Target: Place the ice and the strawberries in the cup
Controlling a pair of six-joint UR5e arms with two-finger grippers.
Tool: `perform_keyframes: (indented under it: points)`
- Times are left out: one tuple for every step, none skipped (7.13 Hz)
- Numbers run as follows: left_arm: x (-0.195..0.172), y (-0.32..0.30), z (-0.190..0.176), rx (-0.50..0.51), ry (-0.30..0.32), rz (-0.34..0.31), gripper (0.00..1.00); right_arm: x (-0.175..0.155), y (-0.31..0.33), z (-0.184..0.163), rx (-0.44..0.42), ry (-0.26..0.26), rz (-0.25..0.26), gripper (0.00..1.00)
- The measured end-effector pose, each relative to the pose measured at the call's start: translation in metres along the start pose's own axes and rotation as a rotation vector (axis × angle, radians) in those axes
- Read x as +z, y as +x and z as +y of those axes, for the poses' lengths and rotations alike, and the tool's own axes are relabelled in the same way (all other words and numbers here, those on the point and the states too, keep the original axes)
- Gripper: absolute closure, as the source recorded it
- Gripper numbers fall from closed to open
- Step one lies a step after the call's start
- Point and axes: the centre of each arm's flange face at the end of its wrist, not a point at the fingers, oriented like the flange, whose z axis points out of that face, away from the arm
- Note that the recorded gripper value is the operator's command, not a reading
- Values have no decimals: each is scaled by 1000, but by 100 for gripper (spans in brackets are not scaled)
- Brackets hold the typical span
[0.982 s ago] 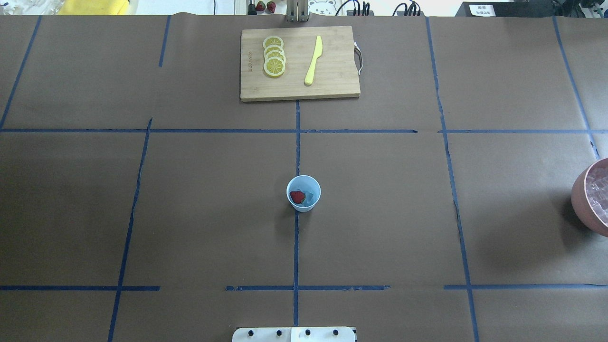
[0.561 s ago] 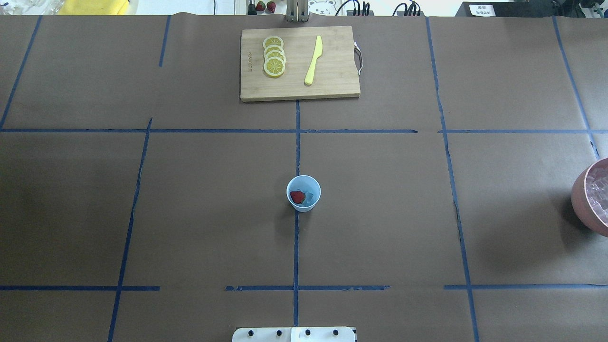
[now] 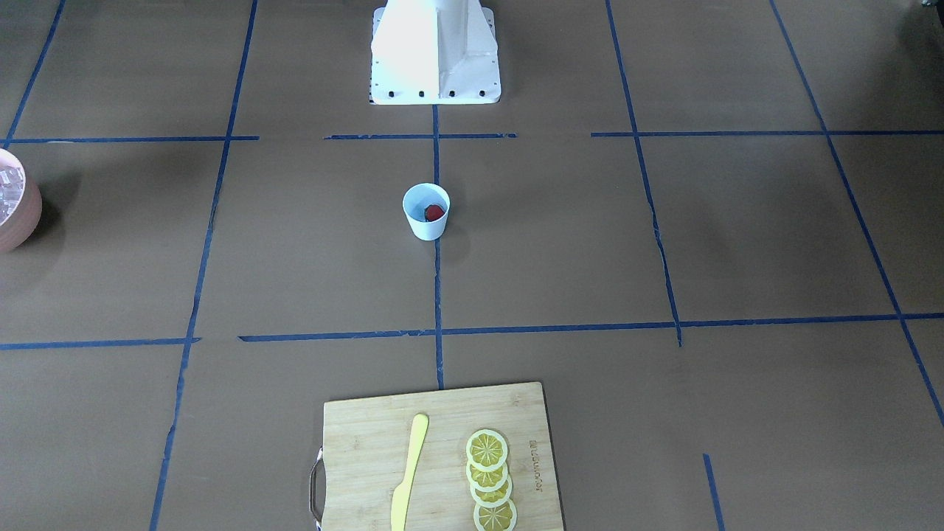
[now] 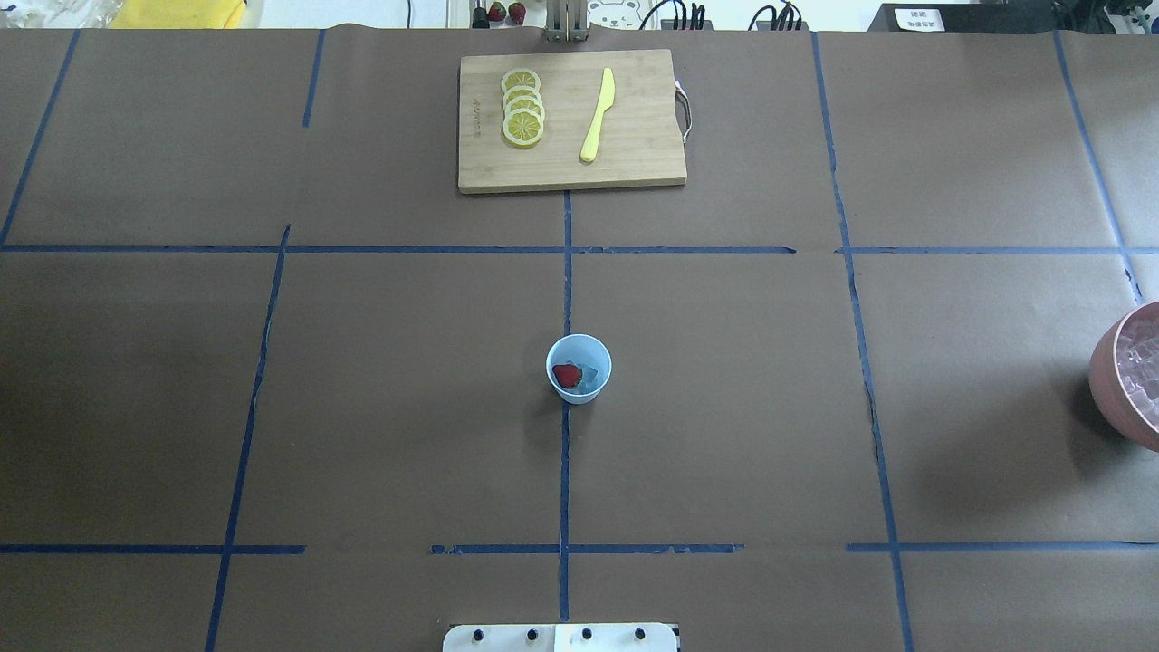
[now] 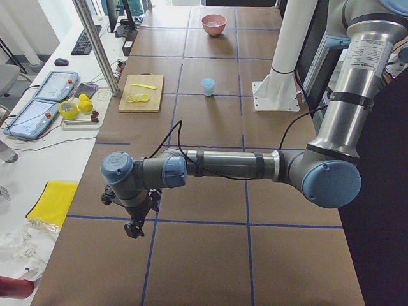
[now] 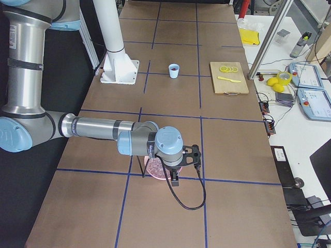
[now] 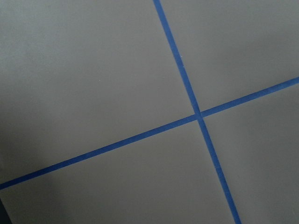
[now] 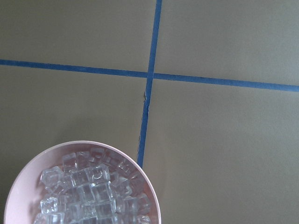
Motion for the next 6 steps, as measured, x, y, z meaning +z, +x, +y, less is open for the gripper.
perform_keyframes:
  points:
    - [-1, -10, 8, -13, 13, 20, 0, 1, 4, 3, 11, -1, -7, 0]
    - [-2, -17, 19, -33, 28, 38, 0, 1, 6, 5, 19, 3, -19, 0]
    - [-5, -18, 28, -64, 42, 46, 0, 0, 8, 7, 22, 5, -25, 0]
    - [-14, -8, 34, -107, 66, 41, 0, 0, 7, 7, 21, 7, -27, 0]
    - [-25, 13, 48, -174, 95, 32, 0, -1, 6, 7, 18, 9, -28, 0]
    - [-30, 40, 64, -245, 115, 27, 0, -2, 6, 7, 15, 11, -28, 0]
